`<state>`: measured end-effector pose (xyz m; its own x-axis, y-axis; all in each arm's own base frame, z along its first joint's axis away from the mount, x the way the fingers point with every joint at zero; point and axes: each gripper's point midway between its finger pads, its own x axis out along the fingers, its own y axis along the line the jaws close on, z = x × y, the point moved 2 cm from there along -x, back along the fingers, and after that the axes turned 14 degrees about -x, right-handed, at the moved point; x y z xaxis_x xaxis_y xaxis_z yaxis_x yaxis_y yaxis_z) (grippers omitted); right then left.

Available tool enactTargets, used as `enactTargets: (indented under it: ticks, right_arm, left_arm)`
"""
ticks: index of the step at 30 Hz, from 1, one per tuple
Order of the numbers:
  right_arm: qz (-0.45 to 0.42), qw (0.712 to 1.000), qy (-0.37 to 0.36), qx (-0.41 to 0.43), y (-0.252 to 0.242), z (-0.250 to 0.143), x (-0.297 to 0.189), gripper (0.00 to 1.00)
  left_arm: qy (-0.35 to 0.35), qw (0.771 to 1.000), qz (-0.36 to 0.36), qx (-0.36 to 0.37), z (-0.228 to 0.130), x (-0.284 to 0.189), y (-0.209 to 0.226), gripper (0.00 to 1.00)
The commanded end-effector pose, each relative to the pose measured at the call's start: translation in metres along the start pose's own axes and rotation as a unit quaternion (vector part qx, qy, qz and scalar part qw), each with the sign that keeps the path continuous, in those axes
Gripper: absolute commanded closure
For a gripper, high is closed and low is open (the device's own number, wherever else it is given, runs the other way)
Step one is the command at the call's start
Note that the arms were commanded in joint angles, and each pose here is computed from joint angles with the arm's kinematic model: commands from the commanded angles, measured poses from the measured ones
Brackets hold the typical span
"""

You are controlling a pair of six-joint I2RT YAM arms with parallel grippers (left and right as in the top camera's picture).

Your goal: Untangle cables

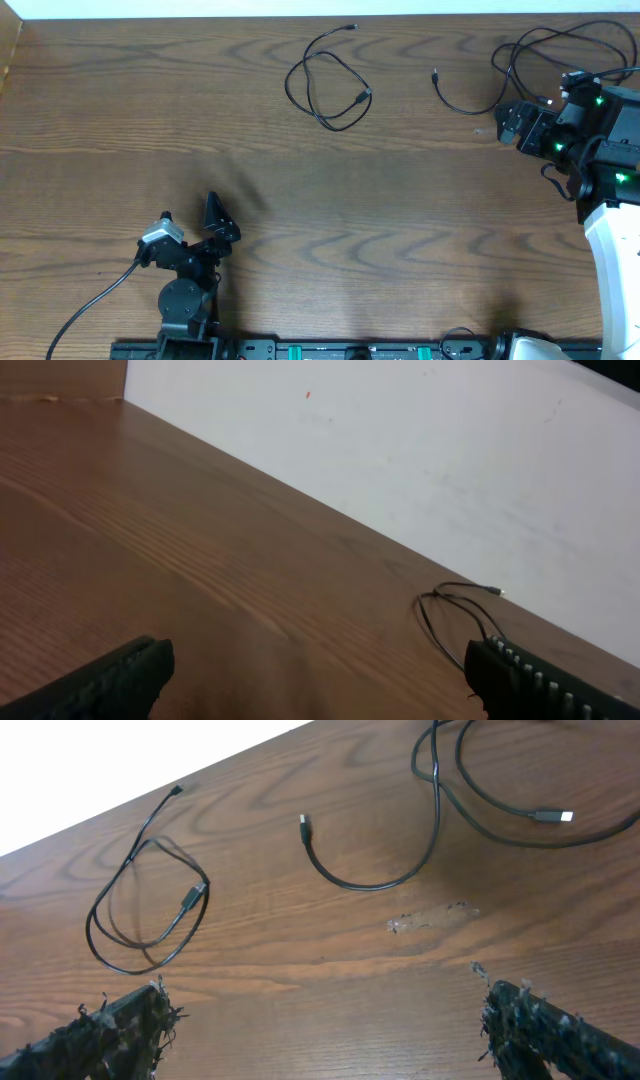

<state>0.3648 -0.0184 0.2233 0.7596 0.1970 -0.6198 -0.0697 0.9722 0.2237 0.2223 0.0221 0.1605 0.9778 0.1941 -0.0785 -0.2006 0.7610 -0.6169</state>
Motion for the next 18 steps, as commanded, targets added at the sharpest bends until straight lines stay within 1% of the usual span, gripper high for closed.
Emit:
enactTargets:
  ticks: [1, 6, 8, 11, 12, 14, 15, 16, 18]
  right_arm:
    - [0.004, 1.000, -0.003, 0.004, 0.002, 0.002, -0.002, 0.01]
    - [0.004, 1.000, -0.003, 0.004, 0.002, 0.002, -0.002, 0.01]
    - [0.004, 1.000, -0.003, 0.004, 0.002, 0.002, -0.002, 0.01]
    - [0.004, 1.000, -0.003, 0.004, 0.002, 0.002, -0.002, 0.01]
    - [0.004, 1.000, -0.003, 0.004, 0.002, 0.002, -0.002, 0.01]
    - [0.004, 1.000, -0.003, 0.004, 0.002, 0.002, -0.002, 0.01]
    - [0.004, 1.000, -0.003, 0.004, 0.002, 0.002, -0.002, 0.01]
    - [0.004, 1.000, -0.003, 0.004, 0.002, 0.002, -0.002, 0.01]
    - [0.004, 1.000, -0.003, 0.004, 0.002, 0.002, -0.002, 0.01]
  left_arm:
    - [0.010, 0.999, 0.025, 0.021, -0.009, 0.001, 0.013, 0.02]
    - [-0.002, 0.999, 0.031, 0.023, -0.004, 0.000, 0.014, 0.02]
    - [-0.027, 0.999, 0.017, 0.014, 0.007, 0.001, 0.007, 0.02]
    - [-0.071, 0.997, -0.031, -0.003, 0.028, -0.002, -0.014, 0.02]
    - [-0.069, 0.996, -0.050, 0.012, 0.028, -0.002, -0.020, 0.02]
    - [-0.047, 0.993, -0.077, 0.074, 0.020, -0.003, -0.029, 0.02]
    - [-0.026, 0.989, -0.091, 0.118, 0.010, -0.003, -0.032, 0.02]
    - [-0.011, 0.984, -0.099, 0.145, 0.003, -0.003, -0.033, 0.02]
    - [0.013, 0.981, -0.096, 0.167, -0.007, -0.002, -0.028, 0.02]
